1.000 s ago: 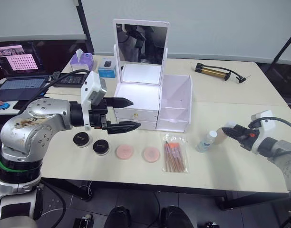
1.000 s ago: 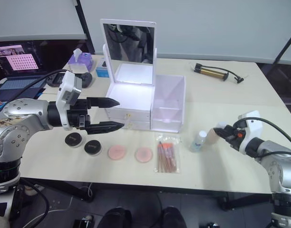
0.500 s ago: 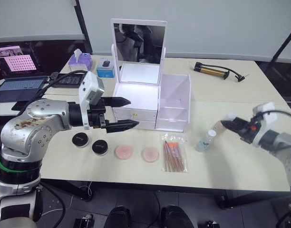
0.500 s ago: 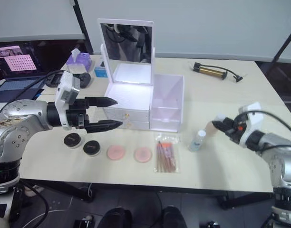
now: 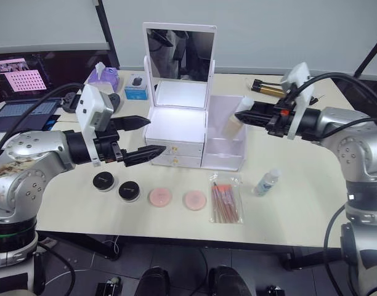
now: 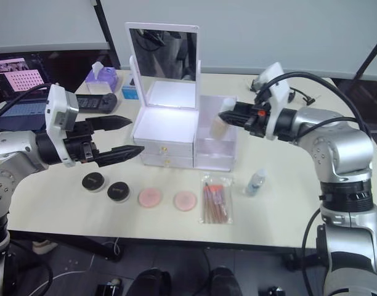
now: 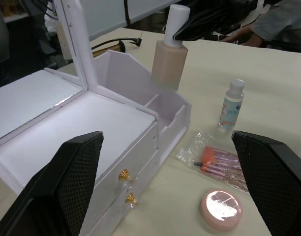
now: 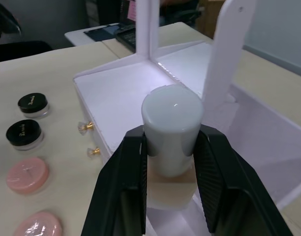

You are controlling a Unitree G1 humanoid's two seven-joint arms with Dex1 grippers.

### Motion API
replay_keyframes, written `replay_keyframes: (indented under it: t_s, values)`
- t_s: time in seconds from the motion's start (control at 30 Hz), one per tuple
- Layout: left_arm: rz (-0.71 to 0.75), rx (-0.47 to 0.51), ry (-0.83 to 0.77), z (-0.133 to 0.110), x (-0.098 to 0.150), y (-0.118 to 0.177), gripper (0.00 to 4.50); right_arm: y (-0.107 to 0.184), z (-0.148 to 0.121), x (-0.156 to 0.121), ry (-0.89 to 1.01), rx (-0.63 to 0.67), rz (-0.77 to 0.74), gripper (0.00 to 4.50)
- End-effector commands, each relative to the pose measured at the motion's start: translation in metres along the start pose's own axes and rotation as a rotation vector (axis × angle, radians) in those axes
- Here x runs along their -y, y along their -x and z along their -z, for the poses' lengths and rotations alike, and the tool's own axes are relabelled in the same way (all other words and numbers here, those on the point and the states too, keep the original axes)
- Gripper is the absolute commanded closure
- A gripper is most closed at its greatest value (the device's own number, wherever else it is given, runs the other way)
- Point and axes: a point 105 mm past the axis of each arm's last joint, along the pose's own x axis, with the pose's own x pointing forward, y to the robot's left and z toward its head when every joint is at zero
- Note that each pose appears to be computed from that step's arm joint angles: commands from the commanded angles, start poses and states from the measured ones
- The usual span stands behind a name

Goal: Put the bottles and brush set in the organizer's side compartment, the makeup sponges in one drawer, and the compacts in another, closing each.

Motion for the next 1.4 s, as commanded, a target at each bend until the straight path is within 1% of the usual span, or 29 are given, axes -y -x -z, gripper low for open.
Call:
replay_keyframes:
  t_s: [0.03,0.17,0.23,0.47,0.6,0.7,0.9,1.03,1.13,1.23,1.4]
  values:
    - [-0.034,0.020,-0.046,-0.011,0.002,0.005,0.00,-0.001,-0.011,0.007,0.099,-0.004,-0.032,3.50]
    - [-0.070,0.009,-0.044,-0.008,0.003,0.008,0.00,-0.007,-0.005,0.013,0.153,-0.054,-0.107,3.50]
    - [-0.075,0.007,-0.040,-0.006,0.005,0.009,0.00,-0.008,-0.003,0.019,0.158,-0.052,-0.144,3.50]
    - [-0.084,0.016,-0.040,-0.010,0.008,0.008,0.00,-0.013,0.012,0.037,0.211,-0.117,-0.225,3.50]
    - [-0.092,0.003,-0.036,-0.008,0.010,0.010,0.00,-0.015,0.018,0.034,0.231,-0.147,-0.317,3.50]
    - [-0.101,-0.003,-0.035,-0.007,0.010,0.012,0.00,-0.015,0.022,0.034,0.229,-0.166,-0.352,3.50]
    - [-0.107,-0.010,-0.036,-0.007,0.010,0.013,0.00,-0.023,0.034,0.042,0.287,-0.205,-0.307,3.50]
    - [-0.129,-0.073,-0.075,0.002,0.004,0.014,0.00,-0.027,0.050,0.044,0.304,-0.260,-0.294,3.50]
    - [-0.133,-0.056,-0.064,0.000,0.002,0.014,0.00,-0.027,0.057,0.043,0.282,-0.287,-0.312,3.50]
    - [-0.124,-0.061,-0.067,0.001,0.003,0.013,0.00,-0.025,0.063,0.042,0.261,-0.310,-0.322,3.50]
    - [-0.114,-0.051,-0.060,0.001,0.005,0.011,0.00,-0.024,0.063,0.046,0.237,-0.313,-0.292,3.50]
